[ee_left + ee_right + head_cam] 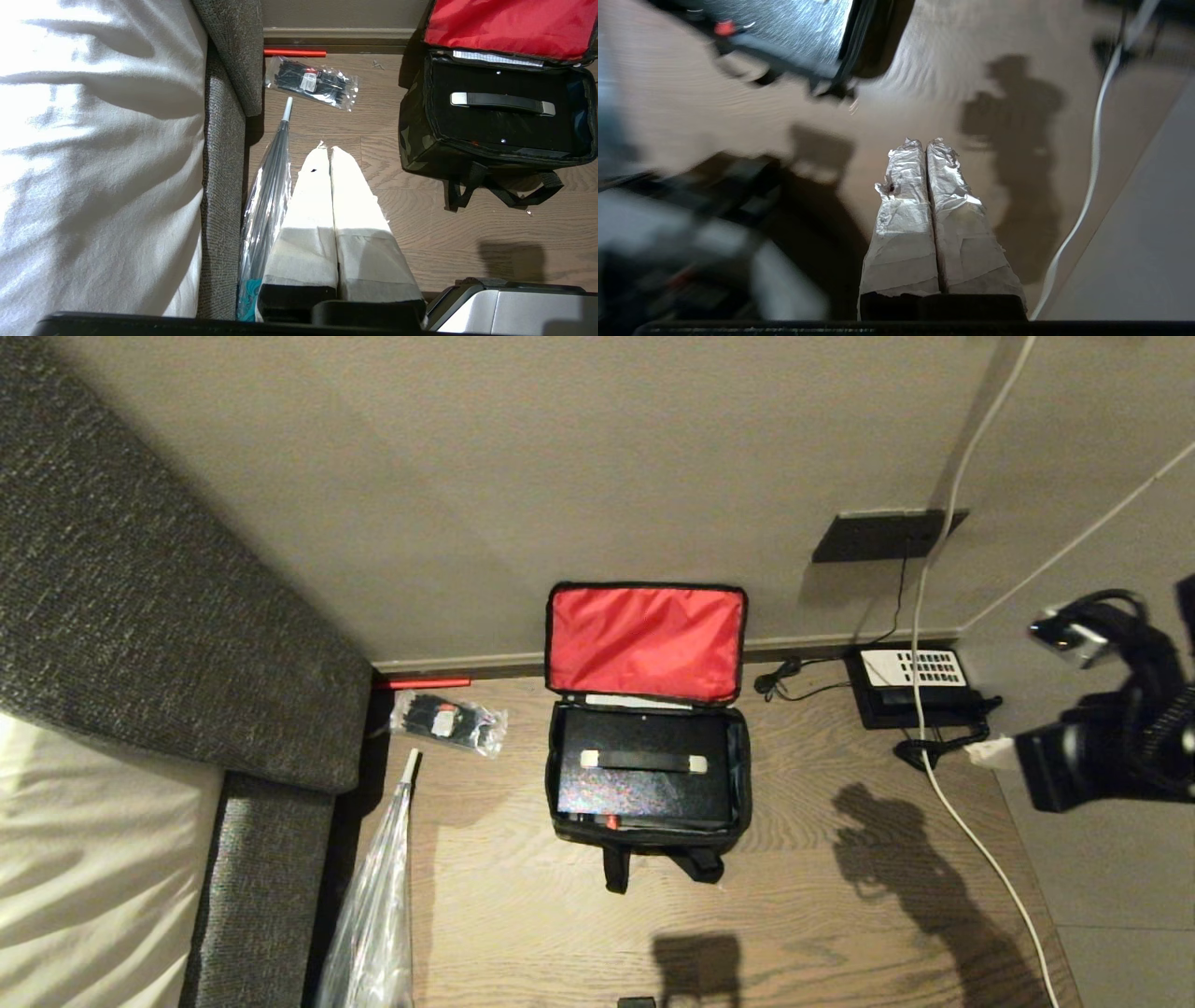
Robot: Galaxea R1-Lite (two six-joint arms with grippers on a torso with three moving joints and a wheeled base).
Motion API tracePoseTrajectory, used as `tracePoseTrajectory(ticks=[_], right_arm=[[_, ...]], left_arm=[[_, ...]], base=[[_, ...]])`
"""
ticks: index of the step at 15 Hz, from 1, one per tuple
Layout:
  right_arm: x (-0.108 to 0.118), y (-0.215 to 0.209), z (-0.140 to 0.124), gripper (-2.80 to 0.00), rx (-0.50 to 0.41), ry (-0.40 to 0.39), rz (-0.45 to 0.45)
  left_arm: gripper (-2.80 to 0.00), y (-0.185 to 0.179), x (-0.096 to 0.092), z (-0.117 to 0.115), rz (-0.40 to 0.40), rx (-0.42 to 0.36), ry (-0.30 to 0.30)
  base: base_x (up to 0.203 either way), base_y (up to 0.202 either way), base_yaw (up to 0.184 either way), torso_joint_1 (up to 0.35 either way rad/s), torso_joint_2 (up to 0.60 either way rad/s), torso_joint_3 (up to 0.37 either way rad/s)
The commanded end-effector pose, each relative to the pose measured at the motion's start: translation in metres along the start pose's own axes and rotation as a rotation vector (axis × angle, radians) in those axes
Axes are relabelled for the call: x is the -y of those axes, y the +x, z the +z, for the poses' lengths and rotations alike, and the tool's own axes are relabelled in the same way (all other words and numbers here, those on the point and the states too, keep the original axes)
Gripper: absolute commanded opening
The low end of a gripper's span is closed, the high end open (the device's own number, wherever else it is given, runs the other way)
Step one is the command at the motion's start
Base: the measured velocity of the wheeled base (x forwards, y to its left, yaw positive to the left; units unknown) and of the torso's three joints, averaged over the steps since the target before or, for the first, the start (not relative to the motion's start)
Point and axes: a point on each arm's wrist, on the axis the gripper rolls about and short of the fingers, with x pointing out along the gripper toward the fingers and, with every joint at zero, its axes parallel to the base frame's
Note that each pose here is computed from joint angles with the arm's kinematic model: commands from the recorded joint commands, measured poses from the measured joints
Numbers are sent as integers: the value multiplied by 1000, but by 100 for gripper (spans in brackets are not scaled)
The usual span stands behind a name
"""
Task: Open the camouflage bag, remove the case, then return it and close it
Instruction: Grip the handle
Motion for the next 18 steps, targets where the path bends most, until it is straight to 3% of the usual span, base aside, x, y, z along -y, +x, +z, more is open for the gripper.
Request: tracePoseTrajectory(ticks=[1,3,4,8,10,13,16,18], right_arm=[[-35,94,1,-280,-115,-124,-28],[-70,121,3,-280,-66,-209,-40],[-88,133,-1,0,-64,-245,-19],[-137,170,-26,0,-134,-358,-64],[-153,180,-32,0,-118,-395,-65],[-169,193,-35,0,-34,-567,-162],[-175,201,-39,0,15,-839,-272],[-184,209,-35,0,63,-915,-300]], left_arm=[[-280,0,0,0,2,-1,0],[-280,0,0,0,0,-1,0],[-280,0,0,0,0,-1,0],[-280,0,0,0,2,-1,0],[-280,0,0,0,0,-1,0],[-280,0,0,0,0,-1,0],[-280,0,0,0,0,-1,1],[-280,0,0,0,0,-1,0]], base=[[0,0,0,0,0,0],[0,0,0,0,0,0],[0,0,0,0,0,0],[0,0,0,0,0,0],[0,0,0,0,0,0],[0,0,0,0,0,0],[0,0,0,0,0,0],[0,0,0,0,0,0]])
